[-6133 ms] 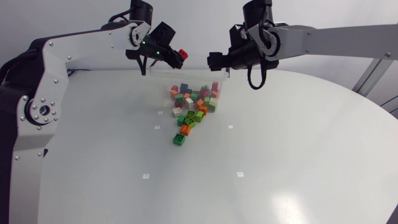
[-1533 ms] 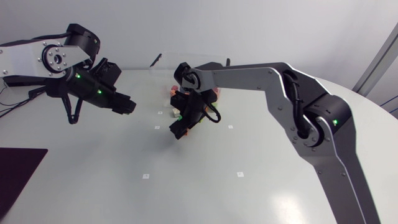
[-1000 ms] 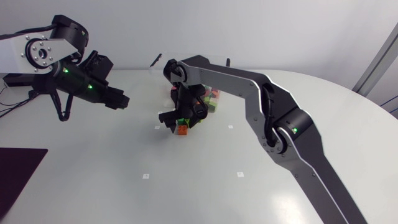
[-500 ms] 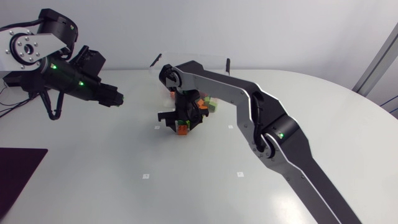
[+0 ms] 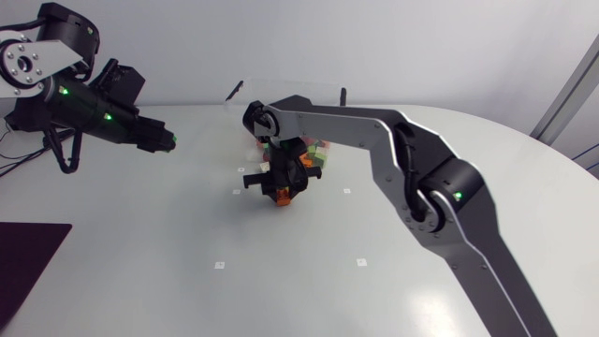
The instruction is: Place the duplo bricks in the container
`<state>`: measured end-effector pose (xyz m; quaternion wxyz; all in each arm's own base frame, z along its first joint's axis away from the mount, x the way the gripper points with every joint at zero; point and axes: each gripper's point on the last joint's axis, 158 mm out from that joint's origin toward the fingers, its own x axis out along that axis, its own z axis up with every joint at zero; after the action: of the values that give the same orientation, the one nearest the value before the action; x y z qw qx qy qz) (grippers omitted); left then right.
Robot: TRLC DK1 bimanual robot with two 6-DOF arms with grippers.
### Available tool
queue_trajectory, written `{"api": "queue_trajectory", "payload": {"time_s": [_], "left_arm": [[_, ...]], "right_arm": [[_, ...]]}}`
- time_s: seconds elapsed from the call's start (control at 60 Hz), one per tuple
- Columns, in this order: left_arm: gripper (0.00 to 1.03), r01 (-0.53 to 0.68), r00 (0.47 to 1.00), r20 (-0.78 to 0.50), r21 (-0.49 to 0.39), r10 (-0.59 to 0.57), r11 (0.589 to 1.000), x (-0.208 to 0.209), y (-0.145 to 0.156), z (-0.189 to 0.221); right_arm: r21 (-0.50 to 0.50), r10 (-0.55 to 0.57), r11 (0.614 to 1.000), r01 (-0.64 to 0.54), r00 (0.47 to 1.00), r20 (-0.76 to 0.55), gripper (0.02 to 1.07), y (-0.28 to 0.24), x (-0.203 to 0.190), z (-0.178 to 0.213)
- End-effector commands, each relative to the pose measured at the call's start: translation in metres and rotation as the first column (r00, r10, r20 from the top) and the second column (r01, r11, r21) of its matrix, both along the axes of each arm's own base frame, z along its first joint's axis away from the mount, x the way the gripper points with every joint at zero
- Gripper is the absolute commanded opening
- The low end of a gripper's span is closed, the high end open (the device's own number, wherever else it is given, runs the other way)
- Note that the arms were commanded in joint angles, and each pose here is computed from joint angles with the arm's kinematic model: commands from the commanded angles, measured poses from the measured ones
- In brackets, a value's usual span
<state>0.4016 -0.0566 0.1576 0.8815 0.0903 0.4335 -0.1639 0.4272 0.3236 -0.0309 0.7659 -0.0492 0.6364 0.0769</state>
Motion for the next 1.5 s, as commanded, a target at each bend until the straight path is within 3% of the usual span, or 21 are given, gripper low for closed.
{"api": "queue_trajectory", "payload": {"time_s": [0.0,0.567,1.017,1.05,1.15,1.217,1.483], "left_arm": [[0.36,0.031,0.999,0.018,-0.008,-0.031,0.999,0.011,-0.009,0.01],[0.37,0.171,0.981,0.126,-0.2,-0.148,0.965,0.115,-0.119,0.022],[0.39,0.198,0.961,0.239,-0.237,-0.14,0.951,0.193,-0.157,0.012],[0.44,0.206,0.957,0.249,-0.235,-0.146,0.95,0.195,-0.161,0.013],[0.84,0.209,0.949,0.281,-0.221,-0.143,0.953,0.203,-0.165,0.014],[0.97,0.217,0.947,0.281,-0.209,-0.154,0.953,0.202,-0.168,0.011],[0.98,0.243,0.924,0.341,-0.169,-0.175,0.955,0.168,-0.157,0.039]], "right_arm": [[0.026,-0.009,1.0,0.007,0.998,0.06,0.32,-0.004,0.0,0.034],[0.169,-0.114,0.984,0.064,0.945,0.306,0.32,-0.067,0.048,0.155],[0.282,-0.171,0.958,0.052,0.893,0.415,0.32,-0.095,0.095,0.196],[0.282,-0.164,0.959,0.041,0.888,0.429,0.32,-0.096,0.098,0.199],[0.292,-0.163,0.956,0.031,0.883,0.439,0.32,-0.097,0.108,0.202],[0.31,-0.169,0.95,0.024,0.878,0.449,0.31,-0.098,0.115,0.204],[0.319,-0.164,0.948,-0.002,0.856,0.491,0.31,-0.092,0.142,0.204]]}}
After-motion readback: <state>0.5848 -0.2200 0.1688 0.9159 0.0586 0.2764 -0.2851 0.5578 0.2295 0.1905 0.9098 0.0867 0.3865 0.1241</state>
